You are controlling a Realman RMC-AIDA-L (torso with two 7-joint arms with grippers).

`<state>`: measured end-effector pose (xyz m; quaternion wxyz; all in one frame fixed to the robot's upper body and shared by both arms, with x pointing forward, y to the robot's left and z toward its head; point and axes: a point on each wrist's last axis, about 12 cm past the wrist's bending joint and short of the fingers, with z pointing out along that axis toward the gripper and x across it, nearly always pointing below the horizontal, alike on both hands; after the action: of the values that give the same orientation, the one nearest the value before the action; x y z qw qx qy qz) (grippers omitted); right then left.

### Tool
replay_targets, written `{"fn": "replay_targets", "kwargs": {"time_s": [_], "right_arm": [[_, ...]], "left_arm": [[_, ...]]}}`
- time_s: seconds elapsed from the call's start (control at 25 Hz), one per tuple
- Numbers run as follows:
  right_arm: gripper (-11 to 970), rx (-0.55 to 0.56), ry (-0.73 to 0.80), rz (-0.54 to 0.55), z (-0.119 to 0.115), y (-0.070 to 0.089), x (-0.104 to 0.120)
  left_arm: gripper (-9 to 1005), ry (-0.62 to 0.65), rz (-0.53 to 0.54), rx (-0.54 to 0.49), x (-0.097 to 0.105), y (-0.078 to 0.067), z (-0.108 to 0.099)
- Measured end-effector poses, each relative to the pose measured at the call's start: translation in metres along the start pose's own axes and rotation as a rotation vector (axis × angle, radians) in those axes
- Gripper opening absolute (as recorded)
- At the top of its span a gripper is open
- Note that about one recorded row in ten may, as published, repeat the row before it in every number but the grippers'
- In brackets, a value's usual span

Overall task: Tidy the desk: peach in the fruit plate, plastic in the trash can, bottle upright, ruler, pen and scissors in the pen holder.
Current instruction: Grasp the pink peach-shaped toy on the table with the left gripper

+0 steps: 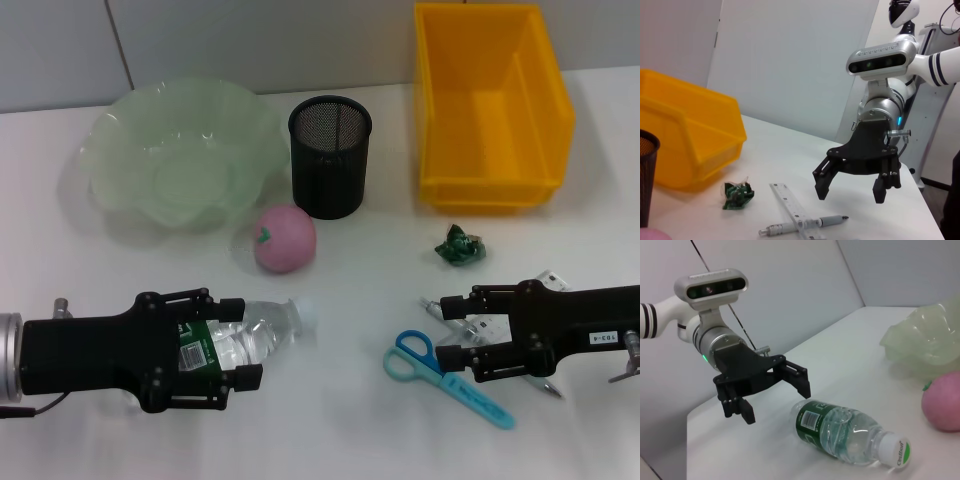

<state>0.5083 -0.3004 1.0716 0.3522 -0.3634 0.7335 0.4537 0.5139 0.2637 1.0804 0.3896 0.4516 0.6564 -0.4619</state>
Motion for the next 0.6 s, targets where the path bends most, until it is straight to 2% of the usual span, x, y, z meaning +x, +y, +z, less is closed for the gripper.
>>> {"fn": "replay_targets", "kwargs": {"time_s": [0.32,0.6], "right_arm": [[817,-0.002,-0.001,0.002,0.001,0.0,0.0],[817,-0.001,-0.001,0.001,0.001,0.0,0.0]], "left_arm": [[833,0.005,0.038,-0.016,-0.013,0.005,0.0],[832,0.012,0.111,-0.109,-0.036,0.024,0.007]]}}
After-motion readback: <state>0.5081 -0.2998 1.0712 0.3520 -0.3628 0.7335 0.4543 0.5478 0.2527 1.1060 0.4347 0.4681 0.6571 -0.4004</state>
